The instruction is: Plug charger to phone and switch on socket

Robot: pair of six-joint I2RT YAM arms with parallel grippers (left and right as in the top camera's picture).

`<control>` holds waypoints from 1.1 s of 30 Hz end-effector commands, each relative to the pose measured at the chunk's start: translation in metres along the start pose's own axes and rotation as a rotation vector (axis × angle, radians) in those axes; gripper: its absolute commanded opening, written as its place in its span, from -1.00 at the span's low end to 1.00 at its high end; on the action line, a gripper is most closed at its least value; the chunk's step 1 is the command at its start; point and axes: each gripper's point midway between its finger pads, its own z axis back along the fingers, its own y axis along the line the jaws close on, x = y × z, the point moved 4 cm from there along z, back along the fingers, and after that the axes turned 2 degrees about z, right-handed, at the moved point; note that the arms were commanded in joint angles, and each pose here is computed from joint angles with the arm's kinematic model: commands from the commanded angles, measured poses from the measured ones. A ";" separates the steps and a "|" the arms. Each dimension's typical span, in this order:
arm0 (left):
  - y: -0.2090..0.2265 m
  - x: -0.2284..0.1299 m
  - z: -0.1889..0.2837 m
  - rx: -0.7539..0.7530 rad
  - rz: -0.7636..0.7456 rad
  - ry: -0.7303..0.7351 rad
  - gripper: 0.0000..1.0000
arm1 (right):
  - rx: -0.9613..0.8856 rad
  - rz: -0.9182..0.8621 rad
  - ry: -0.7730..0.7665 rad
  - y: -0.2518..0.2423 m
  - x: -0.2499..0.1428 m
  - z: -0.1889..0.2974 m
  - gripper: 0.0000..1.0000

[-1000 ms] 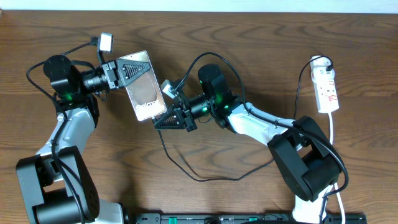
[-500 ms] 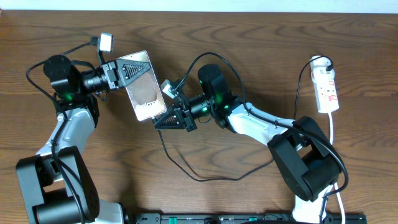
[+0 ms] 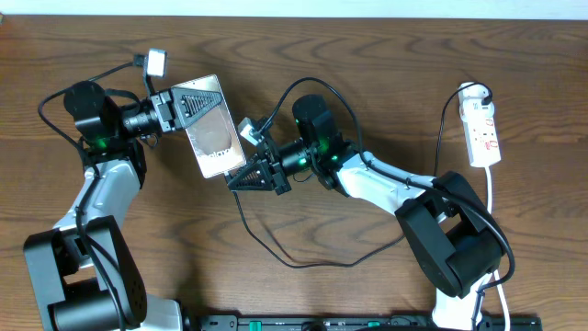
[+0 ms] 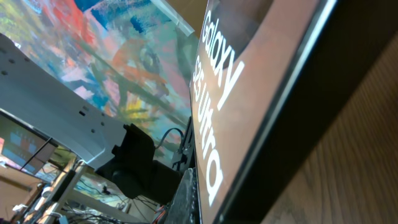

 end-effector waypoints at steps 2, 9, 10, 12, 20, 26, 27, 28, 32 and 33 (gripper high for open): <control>-0.002 -0.003 -0.001 -0.008 -0.030 0.014 -0.85 | 0.007 0.017 -0.004 0.004 0.005 -0.001 -0.98; -0.001 -0.003 -0.001 -0.008 -0.026 0.014 -0.85 | -0.001 0.015 -0.007 0.004 0.006 -0.001 -0.98; -0.001 -0.004 -0.001 -0.008 -0.026 0.014 -0.85 | -0.004 0.012 -0.009 0.003 0.006 0.000 -0.98; -0.001 -0.003 -0.001 -0.008 -0.026 0.014 -0.85 | -0.018 -0.003 -0.015 0.001 0.007 0.000 -0.98; -0.001 -0.003 -0.001 -0.008 -0.026 0.014 -0.85 | -0.069 -0.076 -0.040 -0.006 0.011 0.001 -0.98; -0.001 -0.003 -0.001 -0.008 -0.026 0.014 -0.85 | -0.062 -0.074 -0.060 -0.003 0.018 0.001 -0.98; -0.001 -0.003 -0.001 -0.008 -0.026 0.014 -0.85 | -0.062 -0.071 -0.061 -0.003 0.018 0.001 -0.98; -0.001 -0.003 -0.001 -0.008 -0.027 0.014 -0.85 | -0.062 -0.070 -0.062 -0.003 0.018 0.002 -0.98; -0.001 -0.003 -0.001 -0.008 -0.027 0.014 -0.85 | -0.060 -0.071 -0.062 -0.004 0.018 0.004 -0.98; -0.001 -0.003 -0.001 -0.008 -0.026 0.014 -0.85 | -0.061 -0.072 -0.063 -0.004 0.019 0.004 -0.98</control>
